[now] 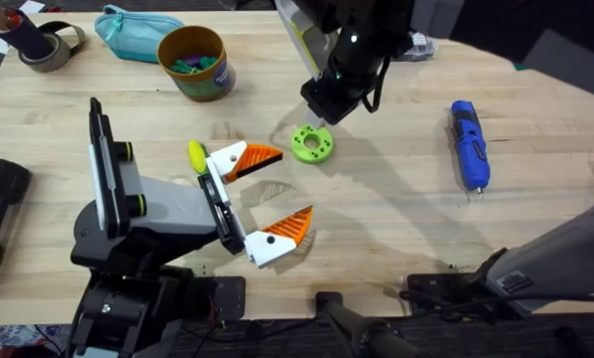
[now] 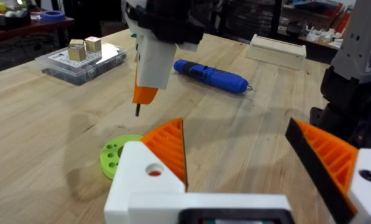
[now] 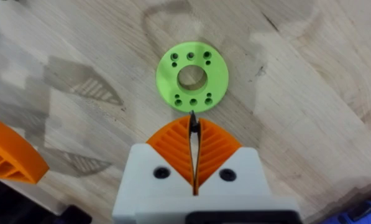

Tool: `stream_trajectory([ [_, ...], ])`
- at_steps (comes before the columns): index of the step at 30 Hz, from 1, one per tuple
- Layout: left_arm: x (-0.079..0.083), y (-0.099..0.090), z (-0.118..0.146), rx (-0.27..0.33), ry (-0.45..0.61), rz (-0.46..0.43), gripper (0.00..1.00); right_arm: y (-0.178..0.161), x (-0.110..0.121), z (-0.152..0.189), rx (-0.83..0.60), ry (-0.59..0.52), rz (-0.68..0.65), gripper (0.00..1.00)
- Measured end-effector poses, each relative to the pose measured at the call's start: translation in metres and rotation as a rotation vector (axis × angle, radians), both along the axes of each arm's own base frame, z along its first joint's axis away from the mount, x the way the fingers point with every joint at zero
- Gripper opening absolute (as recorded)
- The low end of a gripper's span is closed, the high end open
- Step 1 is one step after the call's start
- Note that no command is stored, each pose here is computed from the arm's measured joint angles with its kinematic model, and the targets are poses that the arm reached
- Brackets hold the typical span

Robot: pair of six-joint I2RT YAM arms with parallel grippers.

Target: Pick up the gripper from the table and insert it into the empty holder that is missing its gripper. Then pick up a screw, insert it into the mounting hole, and use the screwdriver to tighten it. Finally, clean up the table by picking up the vegetable and placing it into the bucket.

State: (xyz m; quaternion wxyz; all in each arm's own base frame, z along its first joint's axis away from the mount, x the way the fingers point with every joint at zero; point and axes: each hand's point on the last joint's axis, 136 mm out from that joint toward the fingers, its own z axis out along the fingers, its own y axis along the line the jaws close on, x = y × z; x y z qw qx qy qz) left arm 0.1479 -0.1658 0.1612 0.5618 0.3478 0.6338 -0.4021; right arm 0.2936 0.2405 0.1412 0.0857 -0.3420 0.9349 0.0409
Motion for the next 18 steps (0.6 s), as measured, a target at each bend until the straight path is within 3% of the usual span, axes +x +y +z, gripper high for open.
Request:
stream_trajectory([
  [13,0.0,0.0,0.0,0.0,0.0,0.0,0.986,-0.011,-0.014,0.001,-0.048,0.059,0.0,0.012],
  [18,0.0,0.0,0.0,0.0,0.0,-0.001,0.986,-0.008,-0.008,0.044,-0.021,0.009,0.034,0.012],
])
